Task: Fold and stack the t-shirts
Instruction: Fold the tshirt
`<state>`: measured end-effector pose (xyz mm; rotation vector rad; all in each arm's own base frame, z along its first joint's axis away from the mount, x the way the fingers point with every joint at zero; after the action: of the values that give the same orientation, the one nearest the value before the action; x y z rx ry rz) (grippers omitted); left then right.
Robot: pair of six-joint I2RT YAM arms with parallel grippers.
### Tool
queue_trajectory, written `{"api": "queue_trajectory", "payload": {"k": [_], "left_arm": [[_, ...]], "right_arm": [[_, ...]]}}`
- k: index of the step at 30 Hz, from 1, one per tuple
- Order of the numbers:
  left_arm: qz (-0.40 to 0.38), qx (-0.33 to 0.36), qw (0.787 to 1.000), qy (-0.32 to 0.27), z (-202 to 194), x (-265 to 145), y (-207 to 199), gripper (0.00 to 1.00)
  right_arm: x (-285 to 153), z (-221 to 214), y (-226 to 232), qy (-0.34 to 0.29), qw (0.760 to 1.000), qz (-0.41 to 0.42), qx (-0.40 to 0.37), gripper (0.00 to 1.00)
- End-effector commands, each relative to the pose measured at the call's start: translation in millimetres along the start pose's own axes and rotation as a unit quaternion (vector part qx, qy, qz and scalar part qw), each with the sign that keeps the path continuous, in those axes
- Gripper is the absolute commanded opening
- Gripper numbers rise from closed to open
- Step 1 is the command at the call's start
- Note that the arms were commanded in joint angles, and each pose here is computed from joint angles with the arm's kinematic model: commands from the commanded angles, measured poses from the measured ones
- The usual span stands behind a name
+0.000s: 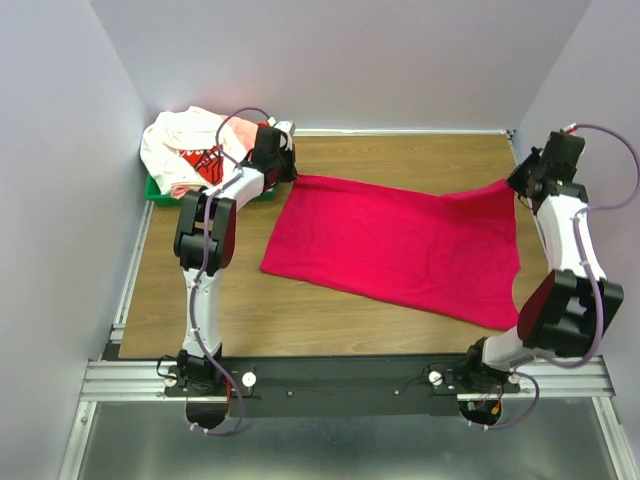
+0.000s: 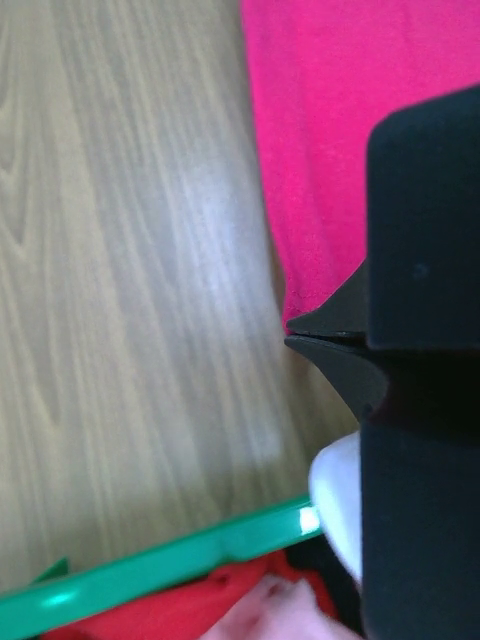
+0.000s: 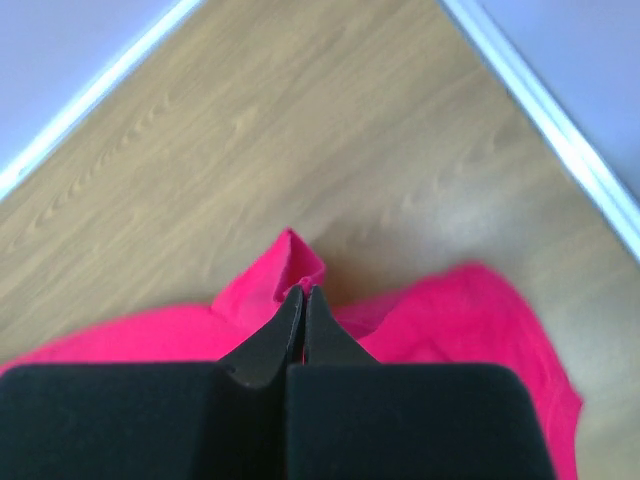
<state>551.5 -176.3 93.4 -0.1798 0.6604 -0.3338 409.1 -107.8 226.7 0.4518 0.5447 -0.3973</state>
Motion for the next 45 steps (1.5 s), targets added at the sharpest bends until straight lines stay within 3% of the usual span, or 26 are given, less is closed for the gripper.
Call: {"api": "queue_trajectory", "payload": {"k": [1, 9, 16, 24, 45], "left_arm": [[-0.046, 0.02, 0.997, -0.058, 35.1, -31.7, -23.7, 0.0], [-0.065, 0.028, 0.992, -0.101, 37.0, -71.7, -33.6, 0.0], [-0.043, 0.027, 0.995, -0.085, -1.7, -95.9, -23.4, 0.0], [0.021, 0.019, 0.997, -0.077, -28.7, -112.3, -1.8, 0.0], [0.059, -0.023, 0.997, -0.046, -81.3, -134.2, 13.0, 0.0]], "right_arm": [[-28.6, -27.5, 0.3, 0.014, 1.0, 0.018, 0.015, 0.0], [-86.4, -64.8, -9.1, 0.025, 0.999, 0.026, 0.027, 0.0], [-114.6, -81.1, -22.6, 0.029, 0.999, 0.002, 0.024, 0.0], [-132.5, -94.7, -36.7, 0.036, 0.999, -0.028, 0.019, 0.0], [-163.9, -112.9, -55.0, 0.037, 0.997, -0.064, 0.012, 0.01]]}}
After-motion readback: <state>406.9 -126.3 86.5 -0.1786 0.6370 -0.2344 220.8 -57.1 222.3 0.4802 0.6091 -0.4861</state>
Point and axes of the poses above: each gripper's point midway between its finger pads, its own x axis out along the fingers, its own y axis along the line the jaws close on, z = x × y, the point moved 3 cm from there along -x, back along the fingers, and after that the axes turned 1 degree about -x, right-handed, at the moved point
